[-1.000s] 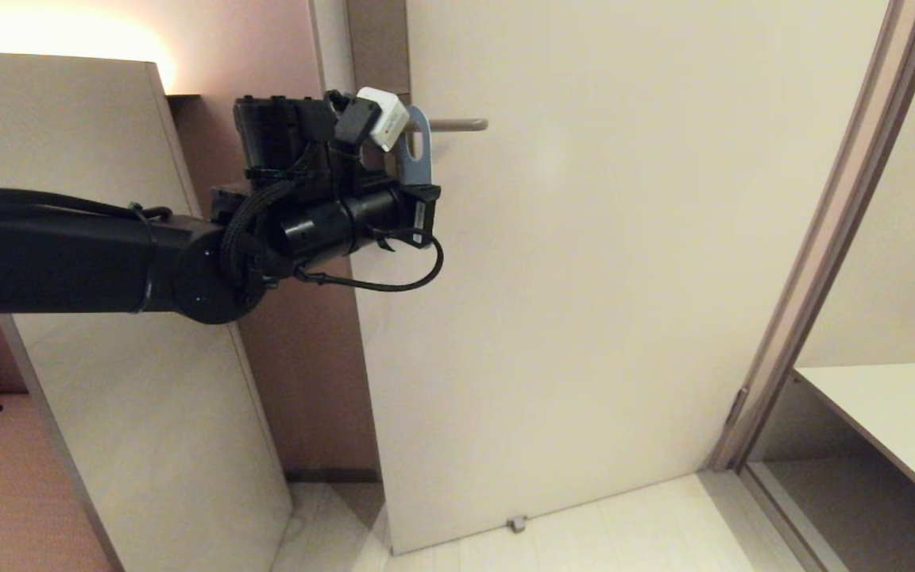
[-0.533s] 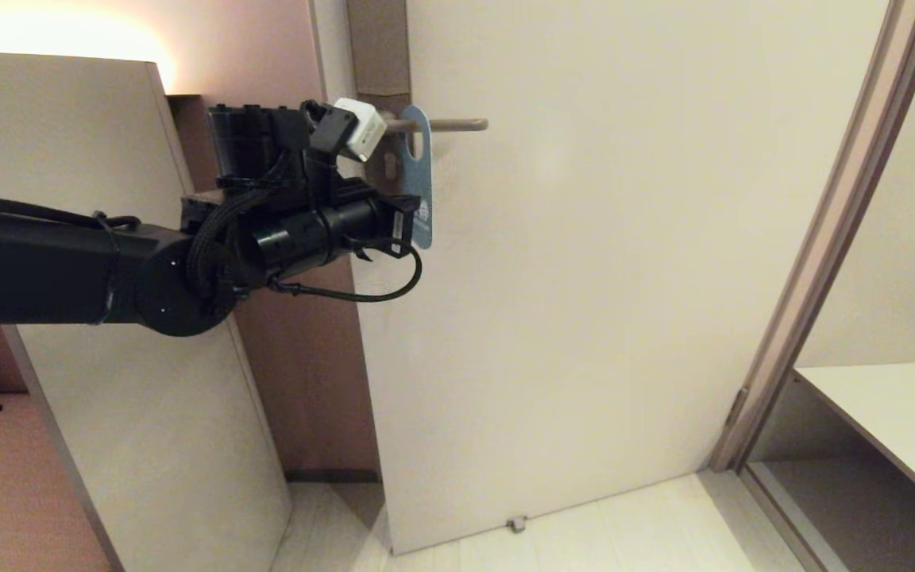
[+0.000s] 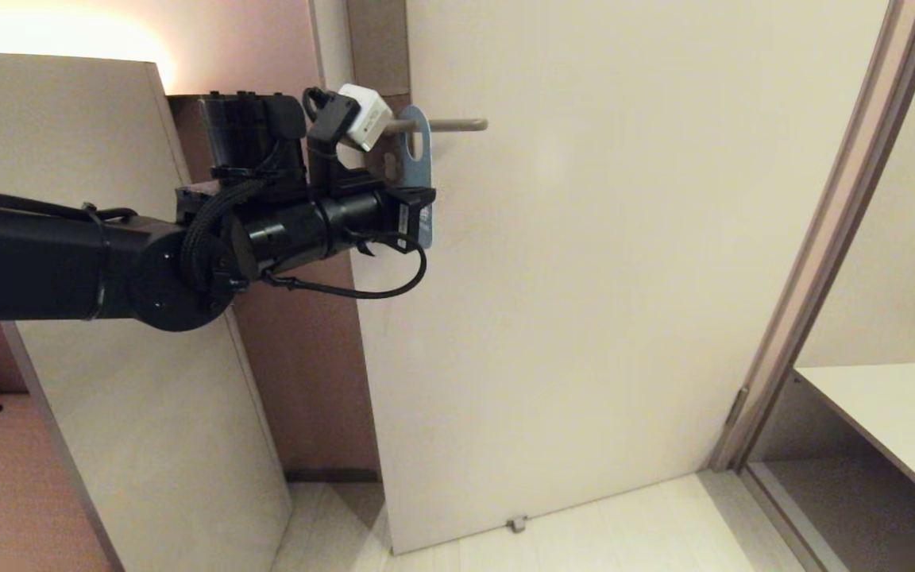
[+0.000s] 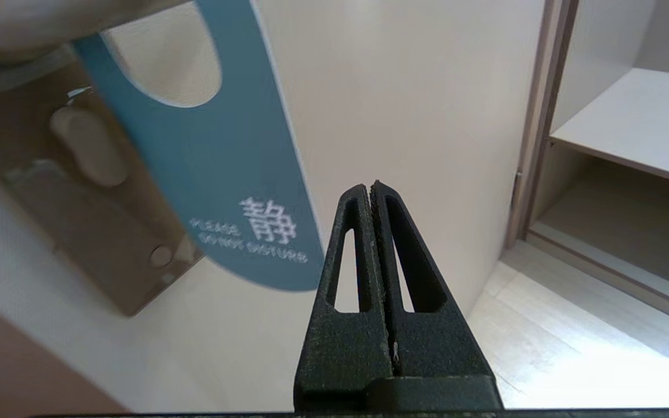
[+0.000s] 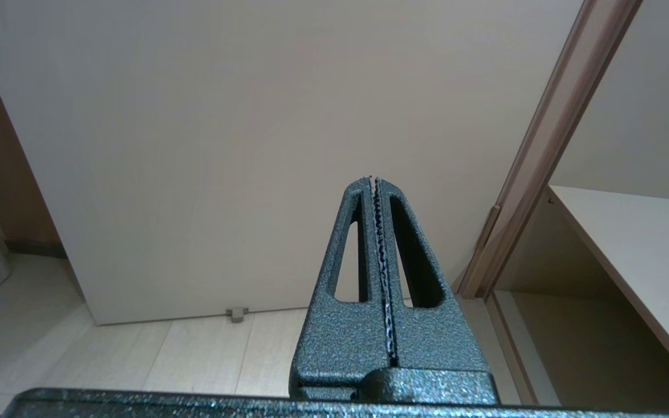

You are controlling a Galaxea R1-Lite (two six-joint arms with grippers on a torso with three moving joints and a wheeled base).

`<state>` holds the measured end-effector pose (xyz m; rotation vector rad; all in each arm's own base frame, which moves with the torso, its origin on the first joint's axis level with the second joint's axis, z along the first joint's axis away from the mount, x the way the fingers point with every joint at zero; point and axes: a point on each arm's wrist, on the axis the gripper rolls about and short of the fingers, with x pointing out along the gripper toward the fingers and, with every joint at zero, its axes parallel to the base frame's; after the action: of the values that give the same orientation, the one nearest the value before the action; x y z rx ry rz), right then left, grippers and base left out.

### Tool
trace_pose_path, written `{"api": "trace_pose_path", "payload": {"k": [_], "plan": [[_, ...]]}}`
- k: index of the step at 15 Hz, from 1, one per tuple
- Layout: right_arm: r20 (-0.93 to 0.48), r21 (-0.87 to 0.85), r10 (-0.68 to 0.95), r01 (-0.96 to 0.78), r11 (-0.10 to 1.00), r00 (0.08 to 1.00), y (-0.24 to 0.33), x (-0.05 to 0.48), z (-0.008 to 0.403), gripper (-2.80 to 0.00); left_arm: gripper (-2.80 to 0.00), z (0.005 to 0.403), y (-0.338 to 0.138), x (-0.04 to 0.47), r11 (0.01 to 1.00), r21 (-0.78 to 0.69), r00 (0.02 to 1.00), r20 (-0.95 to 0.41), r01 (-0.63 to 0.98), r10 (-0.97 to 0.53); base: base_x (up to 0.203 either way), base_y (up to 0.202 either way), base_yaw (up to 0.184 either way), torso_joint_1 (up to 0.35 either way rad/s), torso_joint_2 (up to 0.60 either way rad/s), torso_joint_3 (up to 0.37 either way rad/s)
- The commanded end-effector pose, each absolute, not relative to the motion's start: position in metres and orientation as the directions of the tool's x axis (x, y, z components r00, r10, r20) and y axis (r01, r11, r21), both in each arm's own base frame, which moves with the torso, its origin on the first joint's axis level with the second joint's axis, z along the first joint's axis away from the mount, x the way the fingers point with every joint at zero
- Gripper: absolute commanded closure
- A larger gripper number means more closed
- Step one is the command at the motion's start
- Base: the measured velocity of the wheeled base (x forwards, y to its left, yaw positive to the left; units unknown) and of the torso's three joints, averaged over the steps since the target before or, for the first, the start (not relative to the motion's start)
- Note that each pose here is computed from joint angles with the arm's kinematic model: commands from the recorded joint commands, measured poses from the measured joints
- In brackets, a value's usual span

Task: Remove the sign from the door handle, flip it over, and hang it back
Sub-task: Take down the sign

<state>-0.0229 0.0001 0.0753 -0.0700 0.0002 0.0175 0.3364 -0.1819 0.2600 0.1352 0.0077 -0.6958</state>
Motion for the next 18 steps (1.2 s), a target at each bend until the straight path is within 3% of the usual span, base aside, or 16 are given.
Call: {"api": "trace_pose_path", "payload": {"k": [1, 18], "plan": [[-0.002, -0.07, 0.018, -0.018, 0.997, 1.0, 0.0, -0.023, 0.075, 0.0, 0.0, 0.255, -0.187, 0.344, 0.757, 0.119, 0.765, -0.055, 0.643, -0.641, 0.0, 0.0, 0.0, 0.0, 0.0, 0.0], [-0.002, -0.07, 0.018, -0.018, 0.997, 1.0, 0.0, -0.023, 0.075, 0.0, 0.0, 0.242, -0.208, 0.376, 0.688, 0.091, 0.693, -0.046, 0.72, -0.719, 0.0, 0.0, 0.0, 0.0, 0.0, 0.0]]}}
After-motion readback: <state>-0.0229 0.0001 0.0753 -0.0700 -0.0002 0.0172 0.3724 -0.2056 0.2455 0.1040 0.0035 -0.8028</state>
